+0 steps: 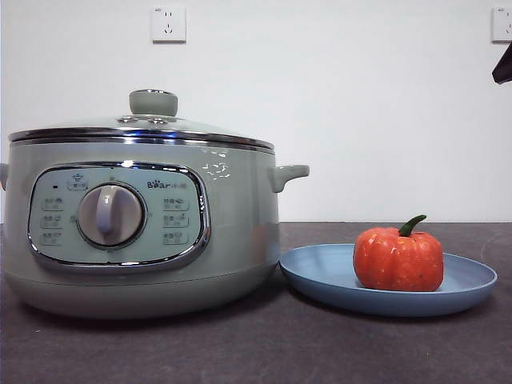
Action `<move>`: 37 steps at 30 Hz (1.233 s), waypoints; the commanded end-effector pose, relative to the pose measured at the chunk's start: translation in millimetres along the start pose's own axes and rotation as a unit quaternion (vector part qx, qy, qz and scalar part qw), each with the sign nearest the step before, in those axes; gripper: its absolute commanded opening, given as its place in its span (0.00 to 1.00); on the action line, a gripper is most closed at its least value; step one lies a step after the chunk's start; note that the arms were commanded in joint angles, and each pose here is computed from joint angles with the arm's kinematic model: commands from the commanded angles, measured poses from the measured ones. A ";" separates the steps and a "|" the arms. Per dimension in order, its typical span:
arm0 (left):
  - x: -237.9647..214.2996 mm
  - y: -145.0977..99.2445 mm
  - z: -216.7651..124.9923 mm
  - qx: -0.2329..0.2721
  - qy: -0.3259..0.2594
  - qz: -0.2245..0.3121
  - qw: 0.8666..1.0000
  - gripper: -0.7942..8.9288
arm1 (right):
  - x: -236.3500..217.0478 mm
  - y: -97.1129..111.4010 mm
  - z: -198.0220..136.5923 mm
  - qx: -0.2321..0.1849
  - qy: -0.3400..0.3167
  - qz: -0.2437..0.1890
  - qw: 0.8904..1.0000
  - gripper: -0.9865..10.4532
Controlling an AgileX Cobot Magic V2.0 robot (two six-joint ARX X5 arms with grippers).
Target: Take the pumpkin out from the steamer,put the pumpkin in the blue plate,close the lid
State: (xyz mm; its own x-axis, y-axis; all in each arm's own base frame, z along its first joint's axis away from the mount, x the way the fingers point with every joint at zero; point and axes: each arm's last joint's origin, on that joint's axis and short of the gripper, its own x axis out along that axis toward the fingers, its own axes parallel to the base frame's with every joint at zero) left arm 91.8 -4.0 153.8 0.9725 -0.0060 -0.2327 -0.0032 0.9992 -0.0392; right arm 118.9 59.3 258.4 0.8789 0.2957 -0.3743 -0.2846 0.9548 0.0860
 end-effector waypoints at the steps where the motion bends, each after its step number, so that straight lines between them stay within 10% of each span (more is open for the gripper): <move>1: 1.8 0.3 -4.6 -0.002 0.006 0.000 1.000 0.08 | 0.7 -0.1 -1.3 0.004 0.001 -0.002 1.000 0.07; 15: 1.8 0.3 -4.6 -0.002 0.006 0.000 1.000 0.08 | -0.4 -0.4 -4.0 0.001 0.013 0.000 1.000 0.07; 23: 1.8 0.3 -4.6 -0.002 0.006 0.000 1.000 0.08 | -22.4 -26.2 -16.7 0.009 -0.059 -0.067 0.996 0.07; 37: 1.8 0.3 -4.6 -0.002 0.006 0.000 1.000 0.08 | 0.8 -53.2 -99.6 -0.006 -0.135 -0.130 0.982 0.07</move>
State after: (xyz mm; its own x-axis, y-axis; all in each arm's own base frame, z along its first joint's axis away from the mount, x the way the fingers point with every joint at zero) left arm 91.8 -4.0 153.8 0.9725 -0.0071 -0.2327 -0.0021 0.9992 -0.0395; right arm 96.2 5.7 164.9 0.9910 0.0406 -0.1272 -0.0391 0.9991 0.0143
